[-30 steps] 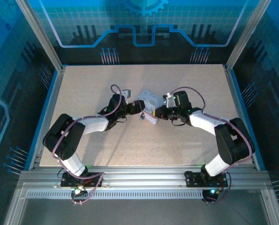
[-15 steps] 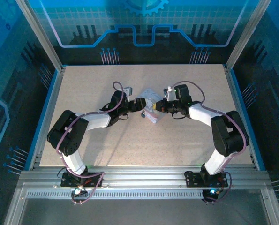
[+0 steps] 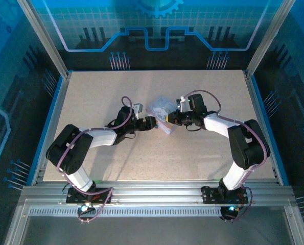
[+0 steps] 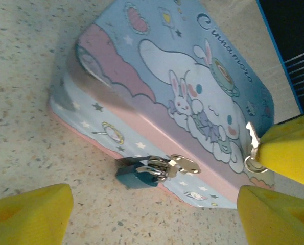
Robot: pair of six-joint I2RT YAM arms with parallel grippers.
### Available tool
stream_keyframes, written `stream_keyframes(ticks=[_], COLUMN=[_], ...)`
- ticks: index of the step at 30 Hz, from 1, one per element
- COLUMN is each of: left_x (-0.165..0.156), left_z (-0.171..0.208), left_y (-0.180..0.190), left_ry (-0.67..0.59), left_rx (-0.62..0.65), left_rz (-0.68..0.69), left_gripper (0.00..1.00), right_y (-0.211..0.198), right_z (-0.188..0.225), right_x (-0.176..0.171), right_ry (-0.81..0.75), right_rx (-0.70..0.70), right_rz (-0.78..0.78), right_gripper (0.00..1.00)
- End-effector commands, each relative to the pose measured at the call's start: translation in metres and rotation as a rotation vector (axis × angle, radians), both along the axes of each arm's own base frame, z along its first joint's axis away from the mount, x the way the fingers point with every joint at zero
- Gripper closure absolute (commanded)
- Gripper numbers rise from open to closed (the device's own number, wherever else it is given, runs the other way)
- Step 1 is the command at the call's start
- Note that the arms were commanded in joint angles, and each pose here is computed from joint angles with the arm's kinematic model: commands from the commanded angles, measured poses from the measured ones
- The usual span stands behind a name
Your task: Unlock the padlock with the key
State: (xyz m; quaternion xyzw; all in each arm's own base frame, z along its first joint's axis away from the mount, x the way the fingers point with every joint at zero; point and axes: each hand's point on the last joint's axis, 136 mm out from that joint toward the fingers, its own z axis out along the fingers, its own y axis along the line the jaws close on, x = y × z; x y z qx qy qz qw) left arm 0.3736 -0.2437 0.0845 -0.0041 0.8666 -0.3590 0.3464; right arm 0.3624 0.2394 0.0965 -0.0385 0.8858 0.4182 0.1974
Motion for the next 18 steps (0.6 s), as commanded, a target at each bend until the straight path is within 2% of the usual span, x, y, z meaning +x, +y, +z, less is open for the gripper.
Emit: stream_keyframes(ticks=[1,18], left_x=[0.000,0.011], left_z=[0.003,-0.015], left_y=[-0.017,-0.042], left_ry=[-0.018,-0.017], left_rx=[-0.058,-0.074], left_rz=[-0.061,-0.083], left_gripper=[0.15,0.17], right_y=[-0.005,-0.006], right_z=[-0.028,-0.029], right_x=[-0.016,-0.017], right_ry=[0.074,0.073], right_rx=[-0.057,-0.063], right_rz=[0.004,0.002], right_gripper=[0.99,0.99])
